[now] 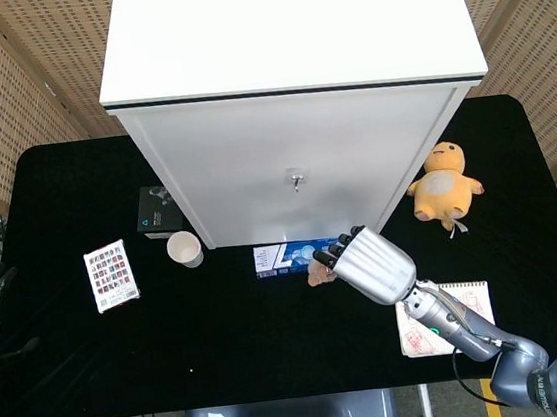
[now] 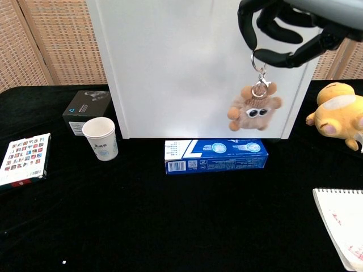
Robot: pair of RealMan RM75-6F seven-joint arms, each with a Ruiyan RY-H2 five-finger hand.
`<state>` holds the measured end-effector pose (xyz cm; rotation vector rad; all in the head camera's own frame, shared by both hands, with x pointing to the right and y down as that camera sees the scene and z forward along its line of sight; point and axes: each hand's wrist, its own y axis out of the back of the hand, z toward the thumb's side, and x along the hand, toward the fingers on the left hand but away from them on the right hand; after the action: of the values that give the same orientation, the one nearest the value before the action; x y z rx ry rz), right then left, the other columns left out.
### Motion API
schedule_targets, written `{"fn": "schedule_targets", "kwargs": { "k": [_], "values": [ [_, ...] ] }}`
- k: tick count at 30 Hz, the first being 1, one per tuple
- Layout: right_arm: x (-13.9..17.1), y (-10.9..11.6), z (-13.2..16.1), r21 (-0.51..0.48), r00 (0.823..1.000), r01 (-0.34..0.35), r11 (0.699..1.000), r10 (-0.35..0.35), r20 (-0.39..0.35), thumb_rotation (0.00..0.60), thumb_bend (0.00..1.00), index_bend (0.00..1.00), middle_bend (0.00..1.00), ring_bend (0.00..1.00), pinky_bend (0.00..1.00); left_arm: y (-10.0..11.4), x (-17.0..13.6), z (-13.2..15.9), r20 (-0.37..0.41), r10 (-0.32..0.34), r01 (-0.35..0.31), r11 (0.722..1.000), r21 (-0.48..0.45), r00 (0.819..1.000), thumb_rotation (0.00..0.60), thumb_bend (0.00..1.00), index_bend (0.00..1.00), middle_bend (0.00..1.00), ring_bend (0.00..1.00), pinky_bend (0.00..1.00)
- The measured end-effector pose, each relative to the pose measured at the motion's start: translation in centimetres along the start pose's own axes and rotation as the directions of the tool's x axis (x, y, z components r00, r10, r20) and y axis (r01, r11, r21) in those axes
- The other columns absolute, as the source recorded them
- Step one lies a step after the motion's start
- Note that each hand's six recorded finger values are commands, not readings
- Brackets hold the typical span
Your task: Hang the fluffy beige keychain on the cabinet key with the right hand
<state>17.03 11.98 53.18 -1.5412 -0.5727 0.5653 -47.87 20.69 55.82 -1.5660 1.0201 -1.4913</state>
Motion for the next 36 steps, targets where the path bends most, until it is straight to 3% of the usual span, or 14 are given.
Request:
{"fn": "schedule_targets", "kwargs": {
  "k": [6, 16, 36],
  "values": [
    [-1.2, 1.7, -0.8, 0.104, 1.000, 0.025, 0.994, -0.023, -0.018, 0.600, 0.62, 0.72, 0.93, 0.89, 1.00, 0.0, 0.1, 0.0, 0.000, -0.003, 0.003, 1.000, -0.001, 1.000, 0.600, 0.00, 0.00, 0.00, 0.00, 0.00],
    [-5.5, 3.4, -2.5, 0.304, 0.997, 0.075, 0.950, -0.080, 0.007, 0.600, 0.62, 0.74, 0.93, 0.89, 1.00, 0.2, 0.1, -0.2, -0.004, 0.001, -0.001, 1.000, -0.005, 1.000, 0.600, 0.00, 0.00, 0.00, 0.00, 0.00],
    [-8.8, 3.6, -1.8, 0.339, 0.994, 0.102, 0.935, -0.112, 0.011, 0.600, 0.62, 0.74, 0.93, 0.89, 1.00, 0.2, 0.3, -0.4, -0.012, 0.003, -0.003, 1.000, -0.004, 1.000, 0.600, 0.00, 0.00, 0.00, 0.00, 0.00]
  ]
}}
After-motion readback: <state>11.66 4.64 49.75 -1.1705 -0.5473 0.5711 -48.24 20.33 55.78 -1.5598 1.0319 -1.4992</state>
